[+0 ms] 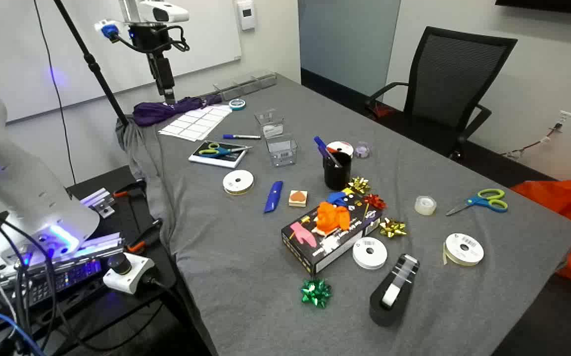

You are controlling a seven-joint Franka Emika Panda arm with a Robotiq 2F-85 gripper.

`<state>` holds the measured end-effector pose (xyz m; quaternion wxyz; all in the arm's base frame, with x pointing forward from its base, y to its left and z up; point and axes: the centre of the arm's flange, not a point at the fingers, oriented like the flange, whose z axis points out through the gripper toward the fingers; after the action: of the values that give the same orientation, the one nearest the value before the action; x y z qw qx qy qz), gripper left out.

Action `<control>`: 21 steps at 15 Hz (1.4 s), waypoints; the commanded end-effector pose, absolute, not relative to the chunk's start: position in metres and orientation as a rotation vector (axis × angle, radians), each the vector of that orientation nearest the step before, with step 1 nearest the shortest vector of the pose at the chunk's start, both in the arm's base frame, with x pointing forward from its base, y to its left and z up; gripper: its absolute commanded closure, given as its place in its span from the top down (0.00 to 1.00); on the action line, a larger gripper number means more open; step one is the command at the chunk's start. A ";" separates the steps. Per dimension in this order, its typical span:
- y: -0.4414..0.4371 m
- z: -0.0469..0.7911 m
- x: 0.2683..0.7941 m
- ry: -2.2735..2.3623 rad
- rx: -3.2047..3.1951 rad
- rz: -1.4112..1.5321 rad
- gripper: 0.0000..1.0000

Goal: Move the black cup to the left closer to white circular object

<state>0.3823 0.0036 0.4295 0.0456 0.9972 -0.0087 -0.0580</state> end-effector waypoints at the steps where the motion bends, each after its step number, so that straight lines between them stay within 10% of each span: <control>1: 0.004 0.429 0.382 -0.027 3.045 -0.177 1.00; 21: 0.029 0.463 0.564 -0.803 3.192 0.216 1.00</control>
<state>0.5161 0.0328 0.4532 -0.0715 0.9754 -0.2042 0.0424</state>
